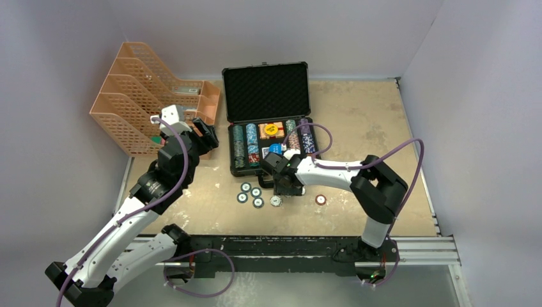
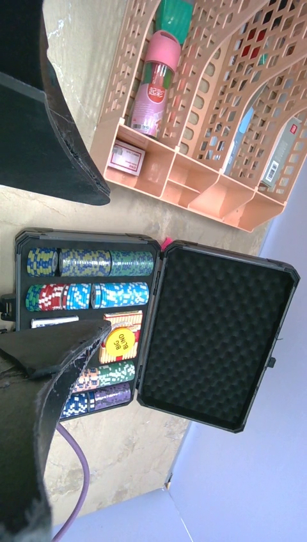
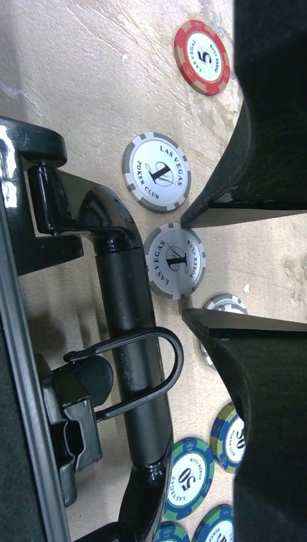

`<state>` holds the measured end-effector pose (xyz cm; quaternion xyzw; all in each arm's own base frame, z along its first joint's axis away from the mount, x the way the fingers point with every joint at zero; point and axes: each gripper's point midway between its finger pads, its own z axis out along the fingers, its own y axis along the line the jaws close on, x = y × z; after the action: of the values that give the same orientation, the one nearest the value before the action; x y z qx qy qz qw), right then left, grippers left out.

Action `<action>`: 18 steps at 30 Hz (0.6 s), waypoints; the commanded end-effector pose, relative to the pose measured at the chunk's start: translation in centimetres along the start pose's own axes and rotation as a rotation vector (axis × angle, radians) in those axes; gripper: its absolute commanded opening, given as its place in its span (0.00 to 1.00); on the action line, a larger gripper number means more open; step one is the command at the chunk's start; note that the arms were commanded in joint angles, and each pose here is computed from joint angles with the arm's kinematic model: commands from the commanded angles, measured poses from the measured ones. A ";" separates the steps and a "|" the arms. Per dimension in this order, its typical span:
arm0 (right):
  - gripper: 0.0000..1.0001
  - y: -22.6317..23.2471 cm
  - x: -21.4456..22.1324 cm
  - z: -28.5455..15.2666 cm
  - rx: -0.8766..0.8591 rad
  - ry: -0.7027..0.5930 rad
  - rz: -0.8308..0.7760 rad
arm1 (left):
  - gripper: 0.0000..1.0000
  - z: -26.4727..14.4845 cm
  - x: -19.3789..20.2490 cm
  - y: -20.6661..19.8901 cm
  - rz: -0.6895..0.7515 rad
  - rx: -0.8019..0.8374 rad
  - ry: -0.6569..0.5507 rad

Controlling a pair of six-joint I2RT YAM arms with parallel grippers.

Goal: Pack up texas hold em set

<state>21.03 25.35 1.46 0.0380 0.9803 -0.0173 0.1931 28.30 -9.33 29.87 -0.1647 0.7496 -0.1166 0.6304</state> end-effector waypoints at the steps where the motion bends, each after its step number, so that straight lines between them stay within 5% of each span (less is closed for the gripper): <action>1: 0.53 -2.3 1.1 1.7 0.105 0.020 -0.039 | 0.66 0.0 -1.0 0.1 0.002 -0.007 -0.035; 8: 0.48 -2.2 1.3 1.9 0.085 0.036 -0.047 | 0.66 0.0 -1.0 0.1 0.003 -0.006 -0.035; 18: 0.59 -3.3 0.4 2.3 0.124 0.008 -0.034 | 0.66 -0.1 -1.0 0.2 0.004 -0.007 -0.035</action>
<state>21.54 25.14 1.44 0.0377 0.9809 -0.0140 0.1901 28.31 -9.28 29.88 -0.1656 0.7492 -0.1155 0.6308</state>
